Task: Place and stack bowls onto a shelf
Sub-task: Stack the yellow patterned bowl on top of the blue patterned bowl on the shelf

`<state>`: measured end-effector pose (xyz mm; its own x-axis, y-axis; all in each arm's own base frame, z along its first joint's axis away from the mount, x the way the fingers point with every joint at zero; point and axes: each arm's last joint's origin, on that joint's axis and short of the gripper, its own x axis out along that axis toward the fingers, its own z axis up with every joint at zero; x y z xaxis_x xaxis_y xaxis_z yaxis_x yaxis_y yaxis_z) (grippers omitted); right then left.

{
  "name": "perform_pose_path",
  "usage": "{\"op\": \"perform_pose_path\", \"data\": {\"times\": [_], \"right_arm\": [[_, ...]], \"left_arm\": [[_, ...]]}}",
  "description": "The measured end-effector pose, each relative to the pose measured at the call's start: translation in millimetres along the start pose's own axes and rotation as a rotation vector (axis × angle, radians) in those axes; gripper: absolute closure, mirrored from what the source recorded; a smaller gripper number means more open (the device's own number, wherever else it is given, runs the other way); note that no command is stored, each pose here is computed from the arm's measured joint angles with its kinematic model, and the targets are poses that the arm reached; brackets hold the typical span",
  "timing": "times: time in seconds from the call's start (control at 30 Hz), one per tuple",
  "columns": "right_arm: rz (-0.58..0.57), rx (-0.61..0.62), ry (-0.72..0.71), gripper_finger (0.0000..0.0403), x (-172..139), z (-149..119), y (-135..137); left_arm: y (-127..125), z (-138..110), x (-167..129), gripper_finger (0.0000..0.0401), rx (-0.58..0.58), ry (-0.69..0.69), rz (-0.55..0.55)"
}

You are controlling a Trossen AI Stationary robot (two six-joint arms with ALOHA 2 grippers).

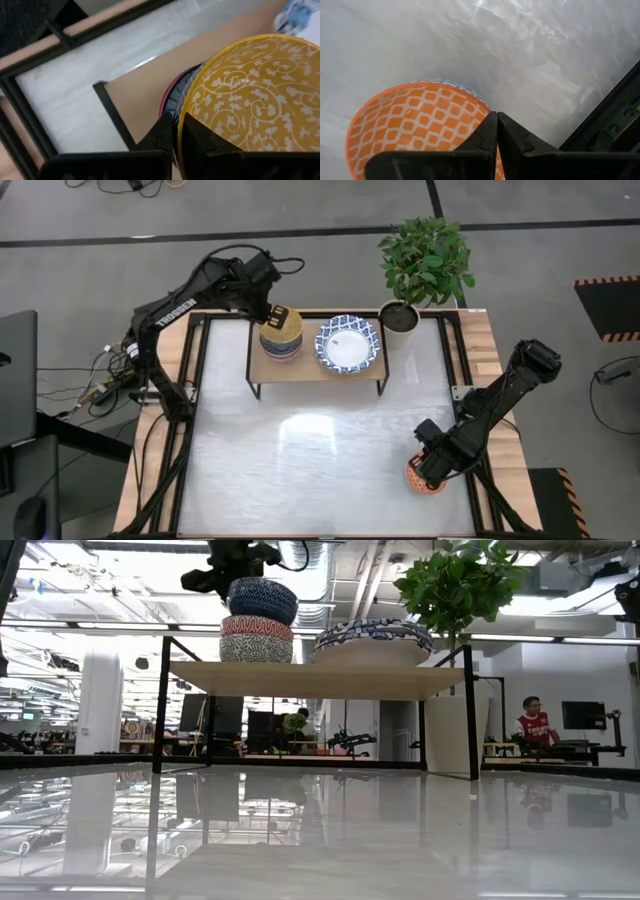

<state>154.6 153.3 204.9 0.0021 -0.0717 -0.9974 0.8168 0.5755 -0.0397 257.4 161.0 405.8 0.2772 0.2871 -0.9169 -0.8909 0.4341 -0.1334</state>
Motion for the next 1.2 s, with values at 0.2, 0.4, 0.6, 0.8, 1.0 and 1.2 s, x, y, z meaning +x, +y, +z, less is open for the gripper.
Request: {"op": "perform_pose_path", "data": {"times": [0.2,0.4,0.6,0.8,1.0,1.2], "right_arm": [[0.0,-0.001,0.0,0.0369,0,0,0],[0.0,-0.001,0.001,0.0369,0,0,0],[0.0,-0.002,0.001,0.0369,0,0,0],[0.0,-0.002,0.001,0.0369,0,0,0],[0.0,-0.004,0.001,0.0369,0,0,0],[0.0,-0.004,0.001,0.0369,0,0,0]], "left_arm": [[3,-4,13,0.0401,0.0,0.047,0.004],[4,-2,16,0.0401,-0.006,0.029,-0.006],[4,-3,25,0.0401,0.0,0.051,-0.002],[4,-3,27,0.0387,-0.002,0.044,-0.002],[4,-3,27,0.0352,-0.025,0.036,0.026],[5,-4,26,0.0333,-0.059,0.027,0.04]]}}
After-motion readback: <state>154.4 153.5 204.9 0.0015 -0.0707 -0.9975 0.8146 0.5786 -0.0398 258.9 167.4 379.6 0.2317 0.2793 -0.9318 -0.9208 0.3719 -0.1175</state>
